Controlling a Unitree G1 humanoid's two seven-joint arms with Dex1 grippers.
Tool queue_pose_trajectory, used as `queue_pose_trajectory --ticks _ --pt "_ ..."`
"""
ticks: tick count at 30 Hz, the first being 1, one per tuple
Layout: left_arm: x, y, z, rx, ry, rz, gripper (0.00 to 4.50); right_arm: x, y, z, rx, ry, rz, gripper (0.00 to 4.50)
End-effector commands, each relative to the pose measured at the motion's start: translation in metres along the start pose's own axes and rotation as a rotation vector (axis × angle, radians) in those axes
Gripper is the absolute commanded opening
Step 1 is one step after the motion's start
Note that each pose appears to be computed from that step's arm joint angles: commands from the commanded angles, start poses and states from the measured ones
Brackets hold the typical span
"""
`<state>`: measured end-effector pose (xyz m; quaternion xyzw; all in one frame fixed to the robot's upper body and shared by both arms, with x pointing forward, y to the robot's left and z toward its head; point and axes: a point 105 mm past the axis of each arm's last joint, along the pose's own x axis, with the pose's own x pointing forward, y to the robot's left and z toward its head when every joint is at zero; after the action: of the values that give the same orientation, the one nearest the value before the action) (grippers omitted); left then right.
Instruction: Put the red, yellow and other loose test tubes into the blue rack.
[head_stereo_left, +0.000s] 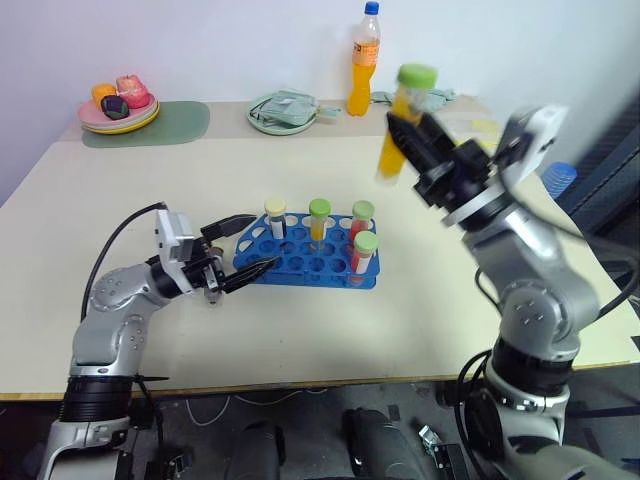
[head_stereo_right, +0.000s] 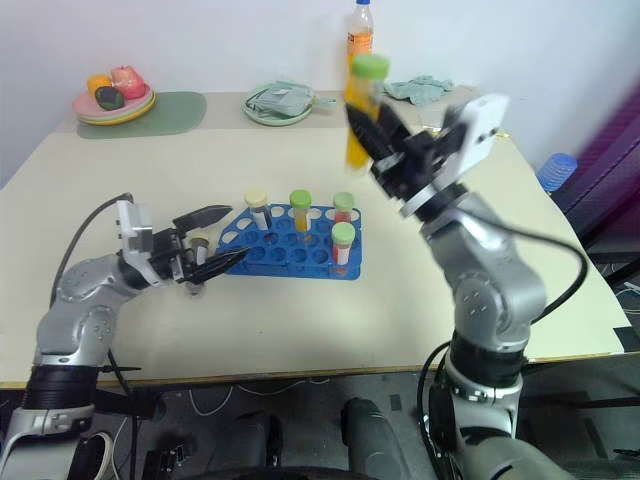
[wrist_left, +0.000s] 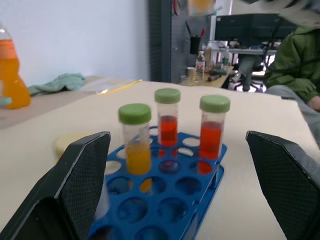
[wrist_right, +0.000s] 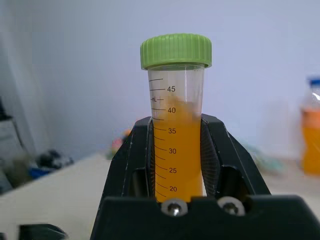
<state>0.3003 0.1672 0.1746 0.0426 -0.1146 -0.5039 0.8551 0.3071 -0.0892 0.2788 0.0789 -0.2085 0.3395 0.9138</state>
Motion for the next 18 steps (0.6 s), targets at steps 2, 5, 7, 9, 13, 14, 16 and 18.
queue_pose_trajectory --ticks 2,5,7,9,13,14,16,18 --pt "-0.012 0.009 0.011 0.045 -0.017 0.007 4.5 0.01 0.02 -0.016 0.034 -0.084 0.003 0.79" --pt "-0.019 0.011 0.009 0.047 -0.003 0.009 4.5 0.015 0.037 -0.033 0.006 -0.08 0.068 0.79" --pt "-0.024 0.013 0.008 0.051 0.003 0.016 4.5 0.016 0.047 -0.046 -0.025 -0.066 0.116 0.79" --pt "-0.028 0.014 0.008 0.054 0.009 0.022 4.5 0.018 0.052 -0.053 -0.024 -0.073 0.139 0.79" --pt "-0.03 0.013 0.01 0.059 0.012 0.024 4.5 0.021 0.058 -0.064 -0.003 -0.081 0.158 0.79" --pt "-0.03 0.012 0.011 0.06 0.013 0.024 4.5 0.021 0.056 -0.071 -0.006 -0.07 0.149 0.79" --pt "-0.028 0.01 0.013 0.061 0.016 0.021 4.5 0.019 0.055 -0.085 -0.04 -0.048 0.155 0.79" --pt "-0.027 0.007 0.015 0.065 0.023 0.013 4.5 0.015 0.053 -0.095 -0.049 -0.035 0.161 0.79"
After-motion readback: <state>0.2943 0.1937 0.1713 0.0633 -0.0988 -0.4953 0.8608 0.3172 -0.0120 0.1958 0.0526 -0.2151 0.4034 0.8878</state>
